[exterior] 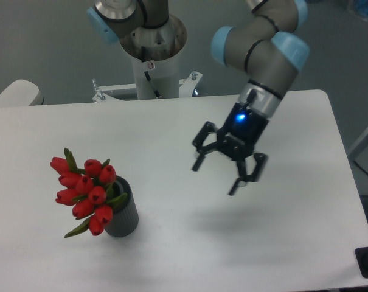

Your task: Insert the flowers into the vase

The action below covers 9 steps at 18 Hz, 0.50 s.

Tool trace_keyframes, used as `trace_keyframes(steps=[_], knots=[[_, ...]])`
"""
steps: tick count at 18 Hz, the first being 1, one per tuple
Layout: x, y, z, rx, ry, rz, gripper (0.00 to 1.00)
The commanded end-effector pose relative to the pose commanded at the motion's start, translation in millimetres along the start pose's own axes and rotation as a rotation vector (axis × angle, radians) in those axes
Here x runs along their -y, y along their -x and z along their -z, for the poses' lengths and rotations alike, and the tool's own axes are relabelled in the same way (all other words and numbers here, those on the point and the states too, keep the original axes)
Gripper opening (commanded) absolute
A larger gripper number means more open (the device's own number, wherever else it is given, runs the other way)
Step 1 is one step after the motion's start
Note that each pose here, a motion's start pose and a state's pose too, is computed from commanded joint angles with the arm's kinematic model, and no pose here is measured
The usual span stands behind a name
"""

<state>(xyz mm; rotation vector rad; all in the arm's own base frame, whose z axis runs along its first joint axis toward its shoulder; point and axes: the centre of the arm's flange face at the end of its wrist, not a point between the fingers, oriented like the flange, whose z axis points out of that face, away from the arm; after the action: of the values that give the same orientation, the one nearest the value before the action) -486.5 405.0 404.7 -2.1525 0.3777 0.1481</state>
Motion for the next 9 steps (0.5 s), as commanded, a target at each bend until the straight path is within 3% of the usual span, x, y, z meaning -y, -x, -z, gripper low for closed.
trace_keyframes(steps=[6, 9], knots=[[-1, 42, 24, 0.094, 0.206, -0.040, 1.00], [1, 56, 28, 0.088, 0.332, -0.057, 1.00]])
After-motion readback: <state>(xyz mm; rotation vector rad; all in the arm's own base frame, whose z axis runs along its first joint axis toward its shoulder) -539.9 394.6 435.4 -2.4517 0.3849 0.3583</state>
